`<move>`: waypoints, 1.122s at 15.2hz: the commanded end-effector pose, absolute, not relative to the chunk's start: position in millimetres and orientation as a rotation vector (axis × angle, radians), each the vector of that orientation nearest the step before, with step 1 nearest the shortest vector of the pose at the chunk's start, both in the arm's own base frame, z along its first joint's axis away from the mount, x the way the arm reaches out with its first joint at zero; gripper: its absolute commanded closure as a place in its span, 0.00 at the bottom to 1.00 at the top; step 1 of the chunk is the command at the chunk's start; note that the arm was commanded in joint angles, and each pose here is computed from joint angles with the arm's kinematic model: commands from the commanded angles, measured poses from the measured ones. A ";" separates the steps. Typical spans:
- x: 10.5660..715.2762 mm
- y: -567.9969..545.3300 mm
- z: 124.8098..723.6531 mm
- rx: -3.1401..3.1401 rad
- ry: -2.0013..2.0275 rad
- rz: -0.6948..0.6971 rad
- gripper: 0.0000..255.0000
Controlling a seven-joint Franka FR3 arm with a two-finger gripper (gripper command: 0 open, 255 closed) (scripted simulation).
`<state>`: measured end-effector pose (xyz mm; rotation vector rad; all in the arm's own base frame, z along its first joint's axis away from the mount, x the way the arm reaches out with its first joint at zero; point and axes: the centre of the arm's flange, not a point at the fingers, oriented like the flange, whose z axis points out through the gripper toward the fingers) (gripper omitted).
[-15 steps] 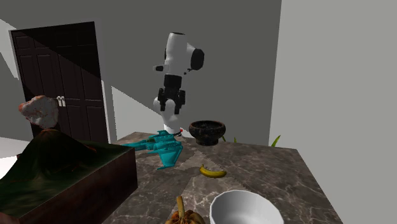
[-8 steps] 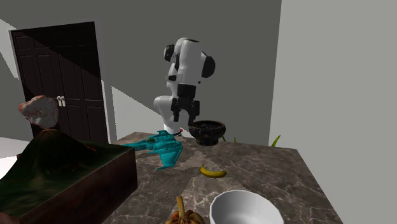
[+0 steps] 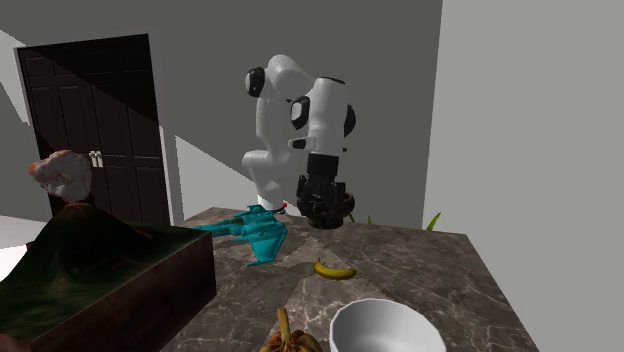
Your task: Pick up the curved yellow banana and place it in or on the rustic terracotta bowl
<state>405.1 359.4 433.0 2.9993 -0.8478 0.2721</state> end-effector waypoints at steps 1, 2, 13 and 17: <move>413.8 380.4 425.3 2.992 -0.893 0.274 0.00; 419.1 391.2 420.3 2.989 -0.912 0.274 0.00; 459.5 458.1 368.6 2.965 -1.036 0.274 0.00; 462.6 457.2 350.0 2.965 -1.036 0.274 0.00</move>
